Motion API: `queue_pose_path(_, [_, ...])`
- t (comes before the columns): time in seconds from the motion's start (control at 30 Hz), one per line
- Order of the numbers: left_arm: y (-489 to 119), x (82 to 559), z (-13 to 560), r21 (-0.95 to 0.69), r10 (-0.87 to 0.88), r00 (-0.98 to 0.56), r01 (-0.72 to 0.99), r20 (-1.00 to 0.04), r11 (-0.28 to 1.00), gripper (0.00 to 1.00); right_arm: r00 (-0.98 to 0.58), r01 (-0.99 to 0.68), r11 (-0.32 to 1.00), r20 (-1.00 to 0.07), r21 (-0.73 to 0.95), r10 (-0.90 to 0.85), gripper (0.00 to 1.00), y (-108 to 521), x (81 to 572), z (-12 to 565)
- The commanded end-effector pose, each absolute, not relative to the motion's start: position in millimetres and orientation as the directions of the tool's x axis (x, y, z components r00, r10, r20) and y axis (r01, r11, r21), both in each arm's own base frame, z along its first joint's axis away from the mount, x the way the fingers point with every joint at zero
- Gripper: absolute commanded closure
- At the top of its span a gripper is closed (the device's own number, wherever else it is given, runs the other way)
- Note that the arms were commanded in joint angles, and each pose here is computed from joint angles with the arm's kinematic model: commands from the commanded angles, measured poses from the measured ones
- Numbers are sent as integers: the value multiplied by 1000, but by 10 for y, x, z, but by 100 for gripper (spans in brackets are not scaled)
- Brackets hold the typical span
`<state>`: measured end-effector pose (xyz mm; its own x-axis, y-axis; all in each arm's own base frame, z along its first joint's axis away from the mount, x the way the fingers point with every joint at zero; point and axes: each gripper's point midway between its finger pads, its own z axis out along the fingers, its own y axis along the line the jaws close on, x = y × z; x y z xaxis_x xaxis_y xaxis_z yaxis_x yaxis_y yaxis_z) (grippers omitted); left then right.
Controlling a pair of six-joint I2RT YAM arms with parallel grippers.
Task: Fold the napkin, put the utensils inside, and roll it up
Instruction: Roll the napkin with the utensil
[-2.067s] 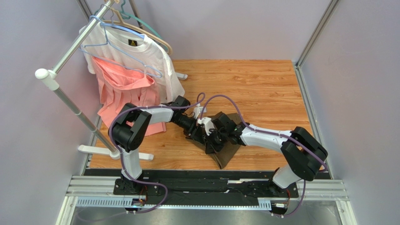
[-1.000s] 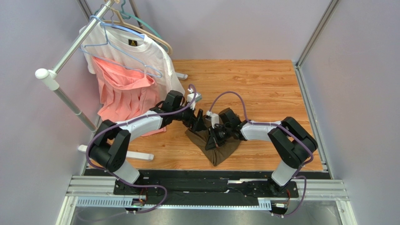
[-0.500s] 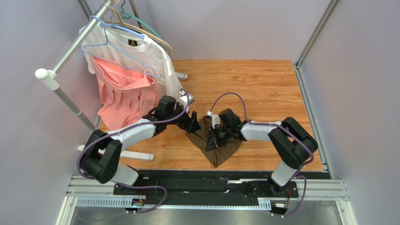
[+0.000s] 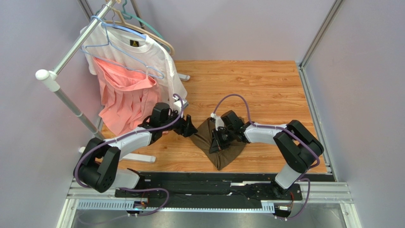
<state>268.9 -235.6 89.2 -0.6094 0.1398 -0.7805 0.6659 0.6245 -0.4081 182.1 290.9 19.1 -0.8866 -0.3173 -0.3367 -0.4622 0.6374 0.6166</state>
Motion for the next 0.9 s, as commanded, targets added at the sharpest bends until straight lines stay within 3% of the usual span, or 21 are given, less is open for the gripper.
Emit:
queue_pose_path(0.0, [-2427,2640,1008,-423,124,-575,715,-809,556,28,-923,-384,800,-167,460,-347,100,2398,1571,-258])
queue_pose_path(0.2, [-2361,2492,920,-451,113,-597,704,-794,549,30,-929,-370,802,-158,468,-336,100,2389,1574,-254])
queue_pose_path(0.37, [-2218,2574,993,-405,76,-576,656,-814,637,35,-933,-359,811,-143,462,-331,100,2357,1561,-291])
queue_pose_path(0.4, [-2227,2561,1029,-405,63,-561,665,-825,627,41,-934,-355,813,-138,461,-329,100,2351,1559,-302])
queue_pose_path(0.67, [-2583,2323,984,-552,51,-638,701,-768,451,46,-940,-339,824,-137,454,-311,100,2350,1604,-305])
queue_pose_path(0.87, [-2755,2329,921,-582,40,-663,684,-748,440,46,-941,-337,826,-138,452,-308,100,2340,1594,-301])
